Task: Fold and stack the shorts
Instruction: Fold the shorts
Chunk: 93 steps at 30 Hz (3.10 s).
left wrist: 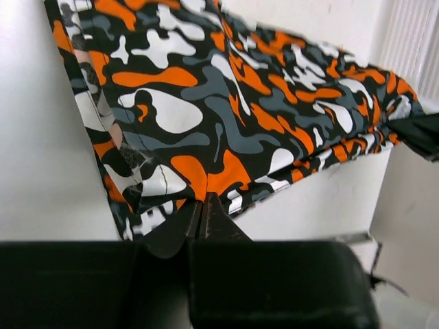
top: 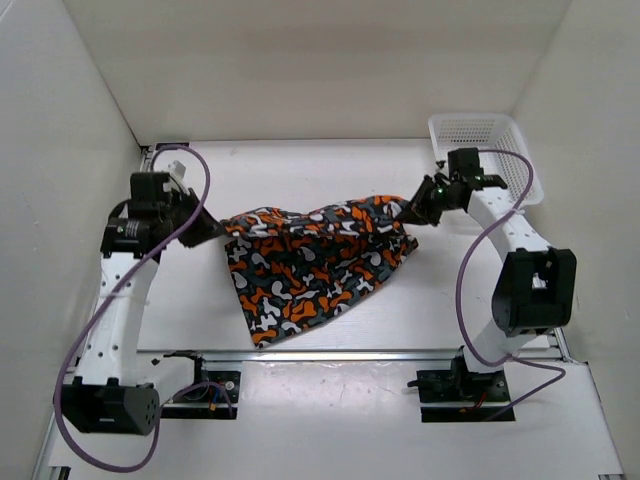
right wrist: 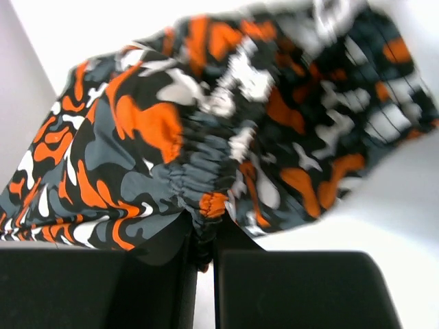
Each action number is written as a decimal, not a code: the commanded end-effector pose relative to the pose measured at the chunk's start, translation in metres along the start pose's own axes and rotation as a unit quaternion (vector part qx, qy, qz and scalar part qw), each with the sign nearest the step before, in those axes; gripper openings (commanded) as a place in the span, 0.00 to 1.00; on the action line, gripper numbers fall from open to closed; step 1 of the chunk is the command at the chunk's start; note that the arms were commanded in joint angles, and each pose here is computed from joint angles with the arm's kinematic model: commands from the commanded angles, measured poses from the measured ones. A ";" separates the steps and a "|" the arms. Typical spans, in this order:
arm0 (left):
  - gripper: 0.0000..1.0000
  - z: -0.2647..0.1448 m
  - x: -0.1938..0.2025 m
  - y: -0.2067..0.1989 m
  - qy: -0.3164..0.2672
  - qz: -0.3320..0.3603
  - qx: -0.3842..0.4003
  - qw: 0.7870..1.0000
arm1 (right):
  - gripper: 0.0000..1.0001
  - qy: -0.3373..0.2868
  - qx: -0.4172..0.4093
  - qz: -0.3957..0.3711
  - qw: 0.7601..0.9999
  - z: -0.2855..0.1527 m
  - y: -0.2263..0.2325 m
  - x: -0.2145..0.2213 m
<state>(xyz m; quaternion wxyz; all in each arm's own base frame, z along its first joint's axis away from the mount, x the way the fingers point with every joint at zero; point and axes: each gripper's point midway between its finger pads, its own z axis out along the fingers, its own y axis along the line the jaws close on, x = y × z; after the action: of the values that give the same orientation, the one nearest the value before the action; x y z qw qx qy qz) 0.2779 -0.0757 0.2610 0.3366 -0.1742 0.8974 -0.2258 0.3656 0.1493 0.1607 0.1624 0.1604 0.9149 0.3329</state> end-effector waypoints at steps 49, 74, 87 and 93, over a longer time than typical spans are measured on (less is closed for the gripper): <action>0.18 0.106 0.247 0.099 0.300 -0.085 -0.233 0.921 | 0.04 -0.059 0.155 0.026 0.986 -0.003 -0.133 0.025; 0.10 0.122 -0.020 0.089 0.084 -0.033 -0.275 0.957 | 0.00 -0.080 0.097 0.041 0.991 0.025 -0.046 0.023; 0.10 0.092 -0.024 0.067 0.080 -0.033 -0.210 0.974 | 0.00 -0.109 0.098 0.015 0.989 0.003 -0.029 -0.003; 0.10 0.065 -0.001 0.055 0.087 -0.022 -0.187 0.978 | 0.00 -0.138 0.089 -0.004 0.986 -0.020 -0.018 -0.015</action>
<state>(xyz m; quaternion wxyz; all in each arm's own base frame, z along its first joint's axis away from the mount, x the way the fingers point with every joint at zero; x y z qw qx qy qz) 0.3391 -0.0398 0.1702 0.2000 -0.2509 0.9455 -0.0556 0.3634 0.1272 0.1382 0.2335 0.2294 0.9168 0.2288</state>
